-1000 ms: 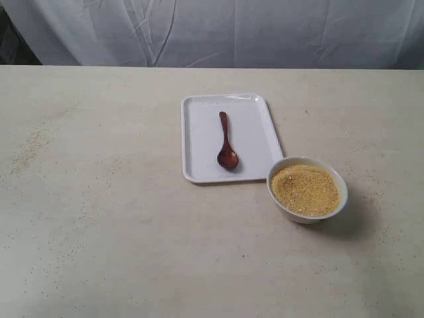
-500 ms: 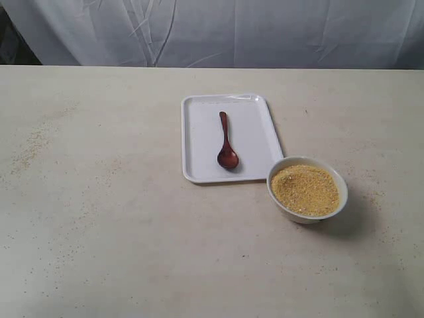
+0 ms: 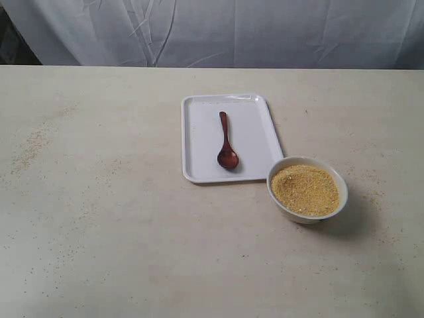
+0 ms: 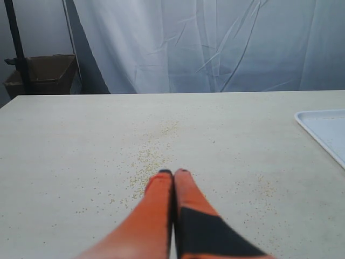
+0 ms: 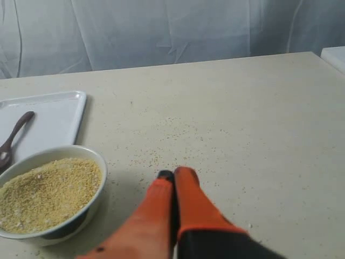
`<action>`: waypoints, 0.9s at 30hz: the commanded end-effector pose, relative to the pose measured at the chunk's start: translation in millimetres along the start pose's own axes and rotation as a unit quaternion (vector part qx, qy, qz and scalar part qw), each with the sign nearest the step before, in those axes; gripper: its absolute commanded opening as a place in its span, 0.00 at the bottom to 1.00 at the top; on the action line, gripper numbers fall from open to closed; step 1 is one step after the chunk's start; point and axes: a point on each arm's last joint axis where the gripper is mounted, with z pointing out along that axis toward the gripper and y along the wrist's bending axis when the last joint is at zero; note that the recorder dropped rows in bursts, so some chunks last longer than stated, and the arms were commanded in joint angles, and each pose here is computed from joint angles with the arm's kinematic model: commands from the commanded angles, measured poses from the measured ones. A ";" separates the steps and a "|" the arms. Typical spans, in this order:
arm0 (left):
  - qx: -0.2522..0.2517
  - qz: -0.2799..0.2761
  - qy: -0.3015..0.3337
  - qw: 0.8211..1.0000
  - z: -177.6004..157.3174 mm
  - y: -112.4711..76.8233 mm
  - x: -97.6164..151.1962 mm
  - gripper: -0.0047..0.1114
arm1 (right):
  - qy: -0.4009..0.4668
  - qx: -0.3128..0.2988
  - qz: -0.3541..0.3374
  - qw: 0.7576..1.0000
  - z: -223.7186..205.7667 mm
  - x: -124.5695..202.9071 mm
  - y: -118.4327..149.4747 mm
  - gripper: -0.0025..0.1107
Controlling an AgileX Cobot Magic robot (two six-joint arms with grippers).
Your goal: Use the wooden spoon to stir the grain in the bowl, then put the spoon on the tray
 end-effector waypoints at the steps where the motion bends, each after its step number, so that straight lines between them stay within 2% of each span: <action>1: 0.000 -0.003 -0.003 1.000 -0.1 -0.1 0.6 0.04 | -0.008 0.002 -0.001 1.000 0.1 -0.1 -0.3 0.01; 27: 0.000 -0.003 -0.003 1.000 -0.1 -0.1 0.6 0.04 | -0.004 -0.001 0.010 1.000 0.1 0.6 0.3 0.01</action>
